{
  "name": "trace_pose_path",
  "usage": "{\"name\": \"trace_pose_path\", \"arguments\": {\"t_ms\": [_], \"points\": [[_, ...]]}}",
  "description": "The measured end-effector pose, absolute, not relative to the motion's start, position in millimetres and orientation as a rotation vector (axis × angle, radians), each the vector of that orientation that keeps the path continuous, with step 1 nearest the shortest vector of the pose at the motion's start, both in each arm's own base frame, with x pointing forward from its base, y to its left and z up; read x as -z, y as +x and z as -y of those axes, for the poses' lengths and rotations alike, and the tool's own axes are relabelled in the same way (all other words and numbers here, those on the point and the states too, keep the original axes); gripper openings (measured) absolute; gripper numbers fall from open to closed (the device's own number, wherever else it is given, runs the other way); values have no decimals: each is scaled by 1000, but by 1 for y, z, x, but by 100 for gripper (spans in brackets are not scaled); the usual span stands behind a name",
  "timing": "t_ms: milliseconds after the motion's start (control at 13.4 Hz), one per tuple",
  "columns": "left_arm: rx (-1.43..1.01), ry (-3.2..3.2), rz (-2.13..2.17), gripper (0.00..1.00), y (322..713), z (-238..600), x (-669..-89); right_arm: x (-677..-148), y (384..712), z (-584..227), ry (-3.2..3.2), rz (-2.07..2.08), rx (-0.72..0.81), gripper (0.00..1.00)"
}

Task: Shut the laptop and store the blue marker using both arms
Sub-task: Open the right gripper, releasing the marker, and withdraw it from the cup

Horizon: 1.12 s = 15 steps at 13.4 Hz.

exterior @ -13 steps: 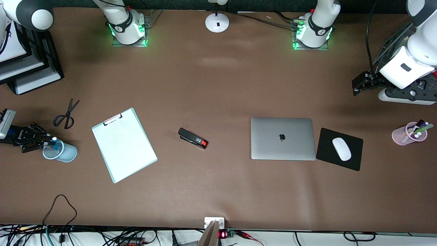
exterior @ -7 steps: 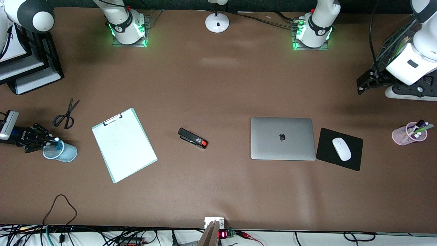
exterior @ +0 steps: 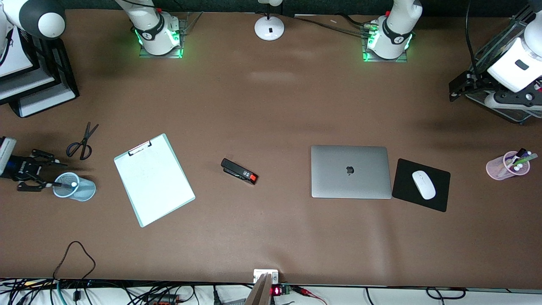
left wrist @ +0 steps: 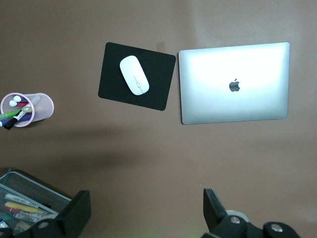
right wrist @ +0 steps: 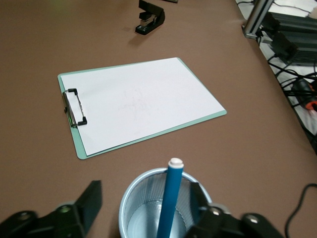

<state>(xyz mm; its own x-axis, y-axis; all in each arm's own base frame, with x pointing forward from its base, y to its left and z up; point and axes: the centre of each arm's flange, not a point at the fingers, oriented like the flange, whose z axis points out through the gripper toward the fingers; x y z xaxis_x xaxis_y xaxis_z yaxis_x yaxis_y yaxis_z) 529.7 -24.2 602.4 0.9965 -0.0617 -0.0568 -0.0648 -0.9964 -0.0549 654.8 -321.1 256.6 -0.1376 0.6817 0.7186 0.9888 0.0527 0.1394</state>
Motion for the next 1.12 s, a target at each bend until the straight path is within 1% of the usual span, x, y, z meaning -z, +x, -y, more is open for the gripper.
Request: {"name": "trace_pose_path", "arguments": {"t_ms": [74, 149, 372, 744, 967, 1116], "points": [[-86, -3082, -97, 100, 530, 24, -603, -273, 655, 321, -1702, 1851, 842, 97], [-86, -3082, -97, 100, 530, 24, -603, -291, 655, 320, -1738, 1829, 814, 100], [-84, -3082, -98, 100, 530, 24, -603, -345, 652, 303, -1843, 1764, 711, 100], [-78, -3082, -109, 100, 530, 27, -605, -431, 660, 239, -2019, 1691, 521, 100], [-76, -3082, -109, 100, 530, 27, -606, -471, 652, 204, -2157, 1574, 403, 100], [-76, -3082, -109, 100, 530, 27, -606, -487, 642, 182, -2244, 1462, 326, 100]]}}
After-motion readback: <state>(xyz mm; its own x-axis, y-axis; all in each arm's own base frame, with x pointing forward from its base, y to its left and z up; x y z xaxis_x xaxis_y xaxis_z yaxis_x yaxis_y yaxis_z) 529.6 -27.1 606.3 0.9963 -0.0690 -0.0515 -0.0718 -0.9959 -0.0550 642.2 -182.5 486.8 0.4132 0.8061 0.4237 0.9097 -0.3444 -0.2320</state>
